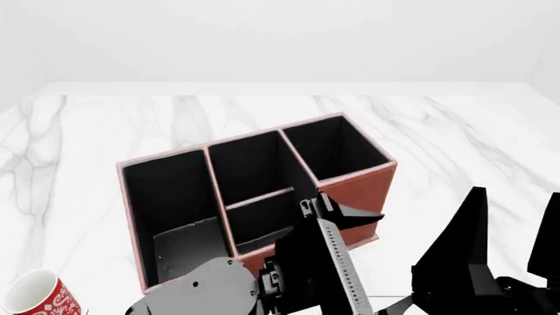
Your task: Pick up the book and place it in the back compartment of the caddy.
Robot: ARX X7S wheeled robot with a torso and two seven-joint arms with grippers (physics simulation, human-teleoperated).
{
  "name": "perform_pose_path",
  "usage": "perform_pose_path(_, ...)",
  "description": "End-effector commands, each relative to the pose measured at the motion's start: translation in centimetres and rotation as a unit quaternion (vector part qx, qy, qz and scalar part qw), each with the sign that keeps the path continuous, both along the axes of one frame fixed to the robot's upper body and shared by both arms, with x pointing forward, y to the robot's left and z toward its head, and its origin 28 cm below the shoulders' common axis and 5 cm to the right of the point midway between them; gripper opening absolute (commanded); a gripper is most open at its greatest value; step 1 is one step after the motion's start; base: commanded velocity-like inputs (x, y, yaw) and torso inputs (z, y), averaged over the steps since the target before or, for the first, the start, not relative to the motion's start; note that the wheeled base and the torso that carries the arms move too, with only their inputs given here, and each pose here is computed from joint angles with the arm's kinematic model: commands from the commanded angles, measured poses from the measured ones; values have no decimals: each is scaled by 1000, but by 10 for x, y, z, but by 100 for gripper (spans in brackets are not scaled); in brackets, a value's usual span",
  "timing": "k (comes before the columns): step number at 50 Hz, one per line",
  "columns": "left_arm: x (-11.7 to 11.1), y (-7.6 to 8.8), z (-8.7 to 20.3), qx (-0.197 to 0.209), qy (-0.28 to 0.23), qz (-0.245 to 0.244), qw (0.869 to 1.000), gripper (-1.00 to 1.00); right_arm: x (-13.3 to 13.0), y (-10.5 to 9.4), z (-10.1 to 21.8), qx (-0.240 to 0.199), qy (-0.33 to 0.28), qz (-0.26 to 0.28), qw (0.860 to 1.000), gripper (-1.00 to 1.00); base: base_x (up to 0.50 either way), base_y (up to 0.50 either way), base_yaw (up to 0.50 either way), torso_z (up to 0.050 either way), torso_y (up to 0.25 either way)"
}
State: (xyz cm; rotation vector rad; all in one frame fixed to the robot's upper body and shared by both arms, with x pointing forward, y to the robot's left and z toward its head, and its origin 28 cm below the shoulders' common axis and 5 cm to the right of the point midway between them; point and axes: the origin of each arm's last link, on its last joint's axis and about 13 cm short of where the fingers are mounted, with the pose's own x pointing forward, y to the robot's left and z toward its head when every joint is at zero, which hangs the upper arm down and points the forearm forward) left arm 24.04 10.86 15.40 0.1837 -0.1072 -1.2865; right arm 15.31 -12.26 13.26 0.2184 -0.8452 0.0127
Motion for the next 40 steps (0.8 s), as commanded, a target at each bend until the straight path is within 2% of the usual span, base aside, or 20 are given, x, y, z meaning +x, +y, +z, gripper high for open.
perform_pose_path(1,6,-6,-6,-20,26,2,999,100,0,-1,1,-8,-6,-8,1000,100,0,0,0,0,0)
perform_pose_path(5,7,-6,-10,-22,45,3,999,100,0,-1,1,-8,-6,-7,1000,100,0,0,0,0,0)
perform_pose_path(14,7,-12,-25,-1,81,21,996,100,1,-2,0,-8,-6,-7,1000,100,0,0,0,0,0)
perform_pose_path(40,0,-20,-38,13,91,11,996,100,1,0,-2,-9,-1,-5,1000,100,0,0,0,0,0)
